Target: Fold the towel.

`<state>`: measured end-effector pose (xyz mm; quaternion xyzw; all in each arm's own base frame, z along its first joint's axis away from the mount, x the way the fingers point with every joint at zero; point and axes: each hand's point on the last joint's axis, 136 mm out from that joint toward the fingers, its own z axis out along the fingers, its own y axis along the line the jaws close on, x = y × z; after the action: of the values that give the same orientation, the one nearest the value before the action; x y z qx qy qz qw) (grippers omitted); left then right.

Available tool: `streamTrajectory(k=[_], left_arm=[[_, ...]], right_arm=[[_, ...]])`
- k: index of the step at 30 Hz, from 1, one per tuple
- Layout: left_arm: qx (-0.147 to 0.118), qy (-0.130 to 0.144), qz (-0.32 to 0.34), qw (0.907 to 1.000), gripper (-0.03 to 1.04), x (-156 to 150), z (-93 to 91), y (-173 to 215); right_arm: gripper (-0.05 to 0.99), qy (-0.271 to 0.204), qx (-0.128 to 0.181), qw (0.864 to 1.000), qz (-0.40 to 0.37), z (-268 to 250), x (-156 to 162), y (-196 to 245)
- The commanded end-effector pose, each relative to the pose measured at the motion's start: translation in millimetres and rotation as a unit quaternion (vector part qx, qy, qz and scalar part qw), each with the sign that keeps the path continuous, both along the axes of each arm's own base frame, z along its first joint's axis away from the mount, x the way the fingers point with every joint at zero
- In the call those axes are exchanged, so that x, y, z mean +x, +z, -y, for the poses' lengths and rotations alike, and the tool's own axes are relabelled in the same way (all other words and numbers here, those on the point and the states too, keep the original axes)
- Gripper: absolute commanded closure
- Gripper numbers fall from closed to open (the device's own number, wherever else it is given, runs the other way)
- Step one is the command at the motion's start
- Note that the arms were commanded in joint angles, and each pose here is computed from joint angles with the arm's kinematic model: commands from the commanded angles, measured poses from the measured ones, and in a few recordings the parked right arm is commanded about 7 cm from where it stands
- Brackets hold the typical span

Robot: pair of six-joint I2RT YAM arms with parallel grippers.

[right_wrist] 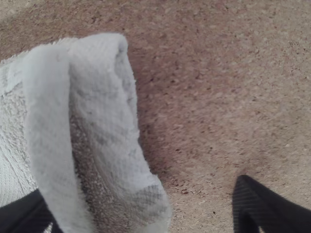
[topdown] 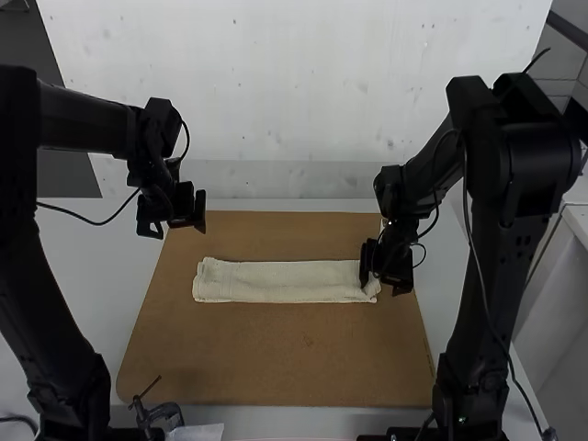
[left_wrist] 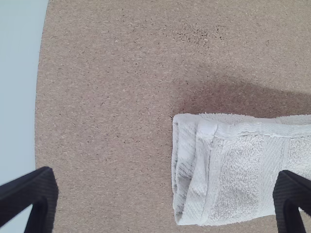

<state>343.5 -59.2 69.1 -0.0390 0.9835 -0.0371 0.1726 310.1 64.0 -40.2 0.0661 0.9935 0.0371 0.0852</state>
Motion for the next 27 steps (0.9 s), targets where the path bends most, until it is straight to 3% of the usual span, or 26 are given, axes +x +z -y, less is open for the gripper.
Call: streamTrajectory(k=[1, 3, 10, 20, 27], left_arm=[[0.002, 0.006, 0.019, 0.9998, 0.02, 3.4, -4.1, 11.0], [0.002, 0.007, 0.022, 0.9997, 0.02, 3.6, -4.6, 13.1], [0.003, 0.007, 0.022, 0.9997, 0.02, 3.1, -6.4, 13.1], [0.004, 0.010, 0.017, 0.9998, 0.02, -1.1, -10.3, 9.9], [0.003, 0.010, 0.023, 0.9997, 0.02, -7.9, -11.8, 13.0]], right_arm=[[0.46, -0.012, 0.012, 1.000, 0.008, -11.3, 13.4, 3.3], [0.62, -0.009, 0.012, 1.000, 0.002, -14.5, 11.4, -0.1], [0.92, -0.004, 0.005, 1.000, 0.001, -16.7, 10.2, -2.2], [0.92, -0.020, 0.006, 1.000, 0.020, 1.7, 15.4, 19.0], [0.92, -0.061, -0.004, 0.996, 0.072, 64.3, 35.5, 58.1]])
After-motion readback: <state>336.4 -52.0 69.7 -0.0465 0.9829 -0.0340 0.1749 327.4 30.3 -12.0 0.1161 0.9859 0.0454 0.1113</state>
